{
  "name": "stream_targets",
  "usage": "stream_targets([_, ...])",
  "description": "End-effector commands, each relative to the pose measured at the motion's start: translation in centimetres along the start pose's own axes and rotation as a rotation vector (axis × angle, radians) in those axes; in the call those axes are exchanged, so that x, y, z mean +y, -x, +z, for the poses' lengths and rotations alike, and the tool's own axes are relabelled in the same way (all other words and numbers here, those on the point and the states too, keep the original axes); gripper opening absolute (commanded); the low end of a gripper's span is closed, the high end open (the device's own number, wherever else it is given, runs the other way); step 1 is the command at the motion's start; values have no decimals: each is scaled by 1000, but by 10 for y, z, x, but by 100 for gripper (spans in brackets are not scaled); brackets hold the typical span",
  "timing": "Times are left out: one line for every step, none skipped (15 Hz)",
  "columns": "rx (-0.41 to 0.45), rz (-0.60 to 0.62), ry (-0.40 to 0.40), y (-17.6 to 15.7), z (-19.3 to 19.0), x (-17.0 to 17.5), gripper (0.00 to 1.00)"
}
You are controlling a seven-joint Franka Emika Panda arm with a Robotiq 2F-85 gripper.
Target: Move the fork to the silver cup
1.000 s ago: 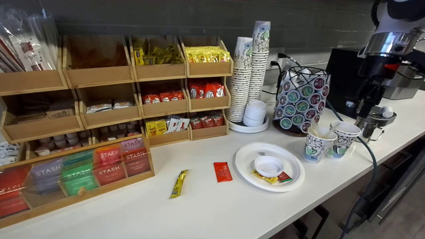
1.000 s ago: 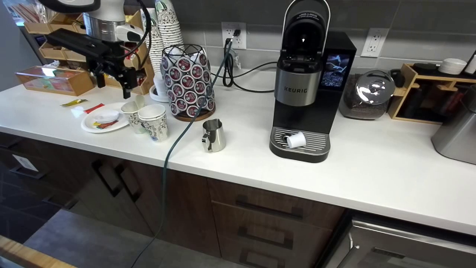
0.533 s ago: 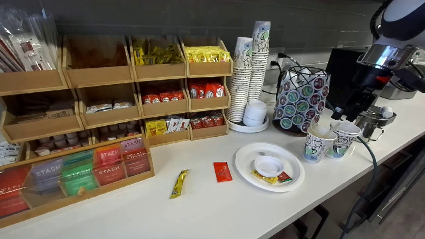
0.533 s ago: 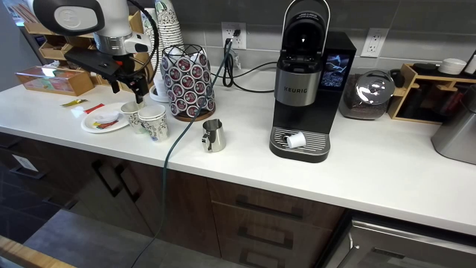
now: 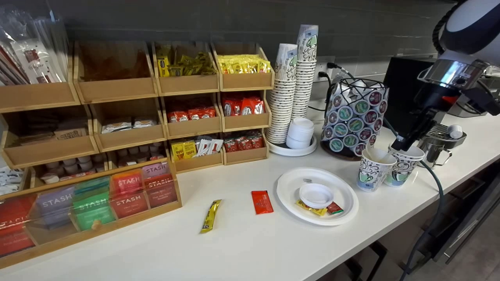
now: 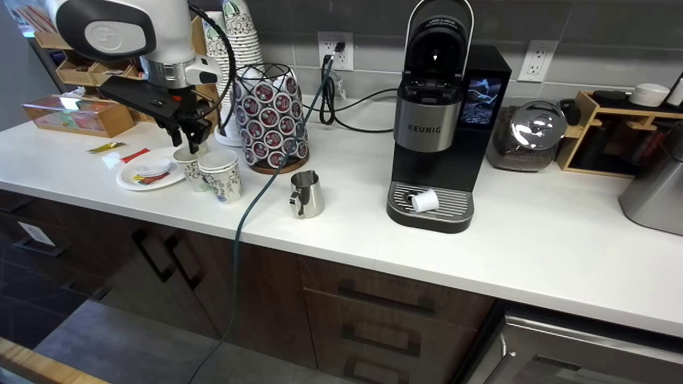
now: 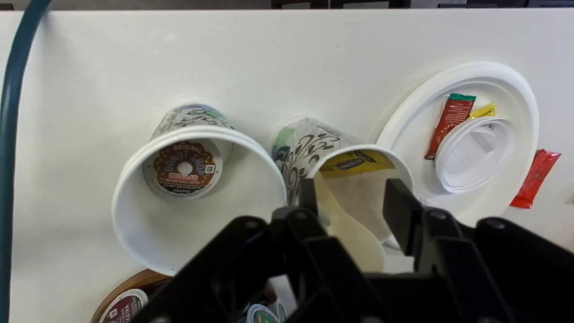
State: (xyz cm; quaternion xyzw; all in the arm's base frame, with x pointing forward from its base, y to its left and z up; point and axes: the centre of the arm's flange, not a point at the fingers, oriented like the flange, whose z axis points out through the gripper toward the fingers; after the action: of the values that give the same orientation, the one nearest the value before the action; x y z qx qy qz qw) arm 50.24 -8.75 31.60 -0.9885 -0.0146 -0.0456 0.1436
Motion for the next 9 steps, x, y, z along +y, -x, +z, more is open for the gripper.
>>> stream_targets([-2, -4, 8, 0, 9, 7, 42])
stream_targets([1, 1, 15, -1, 11, 8, 44])
stream_targets([7, 1, 22, -1, 13, 8, 53])
stream_targets([7, -1, 25, -2, 14, 8, 53])
stream_targets([12, -4, 30, -2, 15, 7, 34])
stream_targets([22, -5, 42, -3, 16, 8, 27])
stream_targets([34, -8, 52, -5, 16, 7, 26])
stream_targets([42, -12, 58, -6, 16, 7, 17])
stream_targets([53, -16, 70, -7, 17, 6, 9])
